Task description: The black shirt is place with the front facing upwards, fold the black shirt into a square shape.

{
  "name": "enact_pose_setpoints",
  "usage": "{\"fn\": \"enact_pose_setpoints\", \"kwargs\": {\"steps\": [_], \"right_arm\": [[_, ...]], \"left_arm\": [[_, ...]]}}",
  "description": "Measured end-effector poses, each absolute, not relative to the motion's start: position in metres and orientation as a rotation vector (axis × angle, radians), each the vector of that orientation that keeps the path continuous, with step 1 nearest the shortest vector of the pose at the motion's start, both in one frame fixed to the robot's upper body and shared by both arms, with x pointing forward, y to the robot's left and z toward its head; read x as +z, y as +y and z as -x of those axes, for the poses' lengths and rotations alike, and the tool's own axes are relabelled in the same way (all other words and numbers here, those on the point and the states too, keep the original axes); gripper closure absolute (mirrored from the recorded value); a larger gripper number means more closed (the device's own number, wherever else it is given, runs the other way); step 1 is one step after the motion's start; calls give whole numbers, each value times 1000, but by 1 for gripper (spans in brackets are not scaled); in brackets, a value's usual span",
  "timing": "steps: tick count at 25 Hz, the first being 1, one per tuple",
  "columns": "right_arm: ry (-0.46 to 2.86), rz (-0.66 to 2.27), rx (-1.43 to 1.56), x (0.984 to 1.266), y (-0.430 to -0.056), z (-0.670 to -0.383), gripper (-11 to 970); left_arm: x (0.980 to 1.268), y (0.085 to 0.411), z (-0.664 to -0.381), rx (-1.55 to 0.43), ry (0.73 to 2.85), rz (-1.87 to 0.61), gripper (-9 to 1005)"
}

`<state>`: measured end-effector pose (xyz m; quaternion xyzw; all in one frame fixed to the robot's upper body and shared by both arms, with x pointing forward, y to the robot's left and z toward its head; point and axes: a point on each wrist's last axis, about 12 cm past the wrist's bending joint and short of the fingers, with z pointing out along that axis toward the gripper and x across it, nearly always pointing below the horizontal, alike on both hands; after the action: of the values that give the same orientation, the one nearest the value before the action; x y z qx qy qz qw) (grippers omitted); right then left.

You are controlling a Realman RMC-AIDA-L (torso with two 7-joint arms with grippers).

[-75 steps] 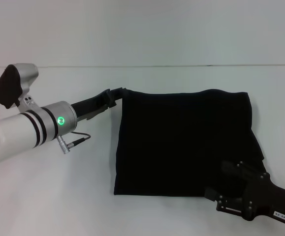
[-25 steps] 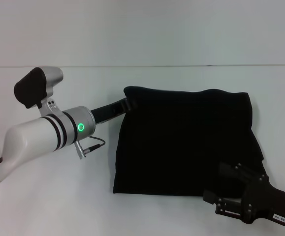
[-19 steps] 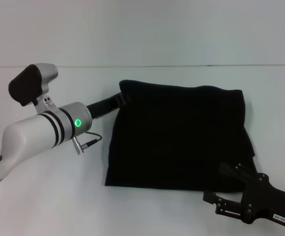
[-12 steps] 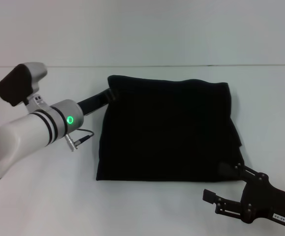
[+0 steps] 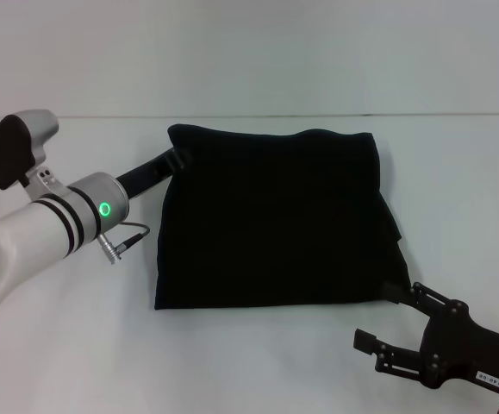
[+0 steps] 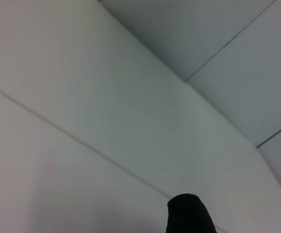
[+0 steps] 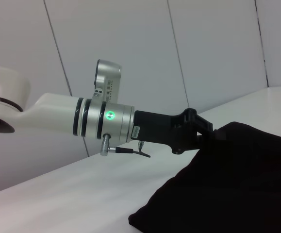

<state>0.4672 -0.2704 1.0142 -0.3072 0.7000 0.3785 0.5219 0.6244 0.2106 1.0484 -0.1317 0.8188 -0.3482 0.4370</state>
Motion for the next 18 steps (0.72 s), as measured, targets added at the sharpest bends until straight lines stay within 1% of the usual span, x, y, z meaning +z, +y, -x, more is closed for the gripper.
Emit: {"fn": "enact_pose_setpoints", "kwargs": {"steps": [5,9,16,17,18], "right_arm": [[1674,728,901,1015,-271,-468,18],[1679,722,888,1014,-271,-469,18],[1642,657,844,1020,-275,-478,18],[1633,649,834,1021,-276,-479,18],[1622,648,821,1022,-276,-481,18]], "left_arm": [[1050,213,-619,-916,1968,305,865],[1050,216,-615,-944,1957,296,852],[1056,237,-600,-1032,1897,203,586],[1060,239,-596,-1054,1879,128,544],[1070,242,-584,-1099,1834,-93,501]]}}
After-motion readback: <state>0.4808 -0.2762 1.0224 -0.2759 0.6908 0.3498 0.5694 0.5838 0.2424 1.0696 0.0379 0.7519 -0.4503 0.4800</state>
